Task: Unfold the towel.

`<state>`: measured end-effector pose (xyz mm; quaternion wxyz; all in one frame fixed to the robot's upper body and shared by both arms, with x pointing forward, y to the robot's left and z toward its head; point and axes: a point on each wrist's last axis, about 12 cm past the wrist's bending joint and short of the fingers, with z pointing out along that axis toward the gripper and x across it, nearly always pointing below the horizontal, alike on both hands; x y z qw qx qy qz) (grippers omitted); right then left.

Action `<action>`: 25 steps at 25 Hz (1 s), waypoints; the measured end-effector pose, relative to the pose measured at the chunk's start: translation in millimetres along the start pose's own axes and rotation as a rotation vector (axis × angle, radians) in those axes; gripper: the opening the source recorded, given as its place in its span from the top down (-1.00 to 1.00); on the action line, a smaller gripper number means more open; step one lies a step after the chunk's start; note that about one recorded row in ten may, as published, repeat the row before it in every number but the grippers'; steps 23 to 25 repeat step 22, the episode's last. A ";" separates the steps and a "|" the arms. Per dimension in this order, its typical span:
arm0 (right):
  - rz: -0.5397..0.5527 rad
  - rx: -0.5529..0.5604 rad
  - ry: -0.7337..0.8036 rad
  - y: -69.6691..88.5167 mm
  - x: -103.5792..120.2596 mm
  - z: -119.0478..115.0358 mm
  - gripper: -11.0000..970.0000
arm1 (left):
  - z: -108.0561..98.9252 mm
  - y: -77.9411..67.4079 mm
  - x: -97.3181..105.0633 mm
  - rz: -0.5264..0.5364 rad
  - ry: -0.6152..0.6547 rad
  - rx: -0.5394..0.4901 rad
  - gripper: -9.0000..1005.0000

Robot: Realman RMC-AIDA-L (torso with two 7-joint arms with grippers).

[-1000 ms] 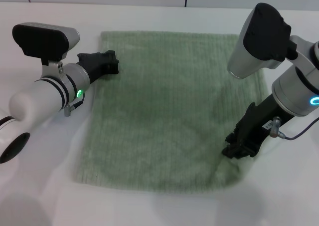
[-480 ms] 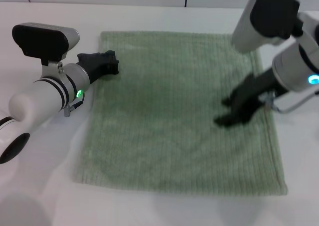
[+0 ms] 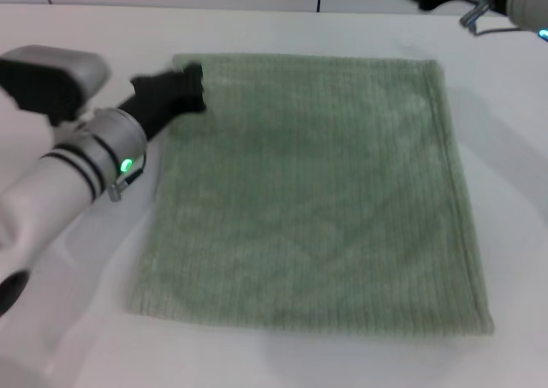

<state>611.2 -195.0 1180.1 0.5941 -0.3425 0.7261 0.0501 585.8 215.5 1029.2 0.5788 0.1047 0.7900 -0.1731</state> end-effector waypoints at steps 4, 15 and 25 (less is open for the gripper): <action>0.026 0.059 -0.047 0.6 12.5 3.9 -0.04 | -37.1 6.6 -10.3 -0.002 -0.307 0.032 0.96; -0.043 0.277 -0.111 24.4 10.8 8.4 -0.05 | -73.3 30.0 -14.4 -0.020 -0.506 -0.026 0.88; -0.065 0.448 -0.190 32.8 -3.8 10.6 -0.05 | -71.9 30.8 -15.1 -0.011 -0.506 -0.029 0.61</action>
